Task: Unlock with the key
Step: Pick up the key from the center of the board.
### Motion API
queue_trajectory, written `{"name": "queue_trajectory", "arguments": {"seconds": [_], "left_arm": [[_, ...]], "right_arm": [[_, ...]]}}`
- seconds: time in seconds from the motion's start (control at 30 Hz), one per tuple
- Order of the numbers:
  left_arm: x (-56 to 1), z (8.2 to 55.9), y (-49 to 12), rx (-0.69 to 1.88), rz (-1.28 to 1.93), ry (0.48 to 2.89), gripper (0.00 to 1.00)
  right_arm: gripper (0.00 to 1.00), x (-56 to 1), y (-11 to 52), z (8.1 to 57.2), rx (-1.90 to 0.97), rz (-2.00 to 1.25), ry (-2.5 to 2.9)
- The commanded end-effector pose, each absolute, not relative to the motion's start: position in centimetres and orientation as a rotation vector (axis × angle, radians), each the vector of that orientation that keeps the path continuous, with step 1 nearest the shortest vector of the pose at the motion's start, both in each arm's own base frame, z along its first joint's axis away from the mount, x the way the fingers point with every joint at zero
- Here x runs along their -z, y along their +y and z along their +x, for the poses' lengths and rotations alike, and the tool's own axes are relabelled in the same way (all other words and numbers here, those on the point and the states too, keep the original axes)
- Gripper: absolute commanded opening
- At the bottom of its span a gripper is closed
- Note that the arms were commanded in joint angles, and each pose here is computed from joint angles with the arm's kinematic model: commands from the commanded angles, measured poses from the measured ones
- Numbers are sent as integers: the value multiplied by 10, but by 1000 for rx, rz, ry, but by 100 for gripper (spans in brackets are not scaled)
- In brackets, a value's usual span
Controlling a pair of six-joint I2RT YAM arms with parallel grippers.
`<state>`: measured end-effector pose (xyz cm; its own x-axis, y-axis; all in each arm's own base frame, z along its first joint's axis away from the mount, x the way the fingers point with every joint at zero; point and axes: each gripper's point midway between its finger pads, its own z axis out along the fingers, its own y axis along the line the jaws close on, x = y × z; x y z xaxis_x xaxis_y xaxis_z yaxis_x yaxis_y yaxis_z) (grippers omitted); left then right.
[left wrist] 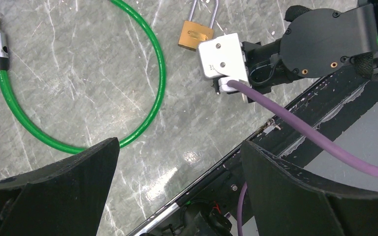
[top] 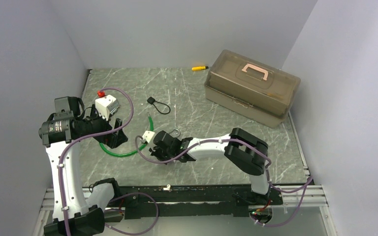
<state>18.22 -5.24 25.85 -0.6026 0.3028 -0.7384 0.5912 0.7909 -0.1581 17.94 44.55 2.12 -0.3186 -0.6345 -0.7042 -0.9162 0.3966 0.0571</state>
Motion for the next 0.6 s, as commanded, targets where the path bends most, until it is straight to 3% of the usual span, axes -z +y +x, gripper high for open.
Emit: {"name": "queue_trajectory", "arguments": {"seconds": [0.0, 0.4, 0.57], "left_arm": [[-270, 182, -55, 501, 679, 2195, 99], [-266, 184, -56, 520, 680, 2198, 99], [-277, 178, -76, 645, 737, 2105, 99]], "right_arm": [[0, -56, 447, 178, -674, -1282, 1983], [0, -143, 443, 179, -814, -1152, 1816], [0, -196, 440, 173, -915, -1084, 1724]]}}
